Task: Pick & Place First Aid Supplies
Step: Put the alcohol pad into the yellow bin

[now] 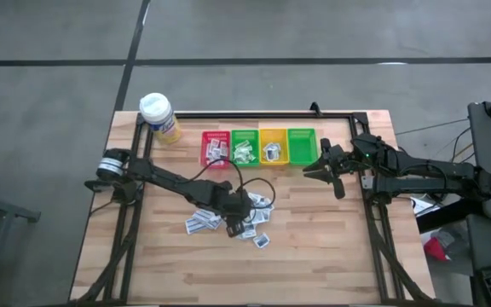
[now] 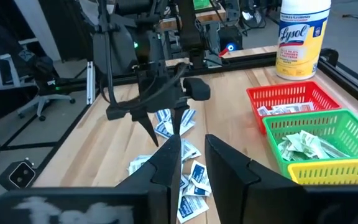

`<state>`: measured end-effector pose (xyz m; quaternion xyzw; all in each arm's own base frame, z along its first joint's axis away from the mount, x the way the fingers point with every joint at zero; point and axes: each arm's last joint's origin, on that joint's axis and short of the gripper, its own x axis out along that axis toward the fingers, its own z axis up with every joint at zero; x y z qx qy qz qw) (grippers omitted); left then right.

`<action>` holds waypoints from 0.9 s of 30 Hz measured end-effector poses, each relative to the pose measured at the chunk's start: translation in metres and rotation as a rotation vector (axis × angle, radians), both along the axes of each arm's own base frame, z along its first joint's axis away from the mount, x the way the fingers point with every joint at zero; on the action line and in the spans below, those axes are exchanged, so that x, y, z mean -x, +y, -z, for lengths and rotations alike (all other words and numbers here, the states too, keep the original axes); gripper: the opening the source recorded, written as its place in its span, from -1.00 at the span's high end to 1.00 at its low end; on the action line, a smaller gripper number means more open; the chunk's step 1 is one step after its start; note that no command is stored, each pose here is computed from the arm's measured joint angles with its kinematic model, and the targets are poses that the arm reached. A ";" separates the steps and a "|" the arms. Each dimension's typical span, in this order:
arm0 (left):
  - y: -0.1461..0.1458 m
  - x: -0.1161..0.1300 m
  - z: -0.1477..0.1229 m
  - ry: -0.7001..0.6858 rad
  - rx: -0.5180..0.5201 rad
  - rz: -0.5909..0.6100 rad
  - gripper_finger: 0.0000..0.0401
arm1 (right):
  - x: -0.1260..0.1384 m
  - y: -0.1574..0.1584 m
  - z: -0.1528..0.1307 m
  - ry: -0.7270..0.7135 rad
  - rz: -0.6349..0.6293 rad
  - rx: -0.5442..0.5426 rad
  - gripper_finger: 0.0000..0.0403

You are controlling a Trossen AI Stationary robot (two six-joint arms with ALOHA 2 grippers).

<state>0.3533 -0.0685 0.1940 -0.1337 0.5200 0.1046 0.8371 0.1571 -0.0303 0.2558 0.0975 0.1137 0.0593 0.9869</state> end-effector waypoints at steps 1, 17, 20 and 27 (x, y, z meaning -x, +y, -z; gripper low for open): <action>0.000 0.000 0.000 -0.002 0.001 -0.001 0.13 | 0.000 0.000 0.000 0.000 0.000 0.002 0.66; 0.000 0.000 0.002 0.011 0.003 -0.013 0.13 | 0.001 0.000 0.013 0.033 -0.004 0.012 0.55; 0.000 -0.001 0.007 0.022 0.000 -0.012 0.13 | 0.001 0.000 0.017 0.046 -0.001 -0.004 0.56; 0.000 -0.004 0.018 0.052 -0.007 -0.031 0.13 | 0.001 0.000 0.017 0.047 0.001 -0.011 0.63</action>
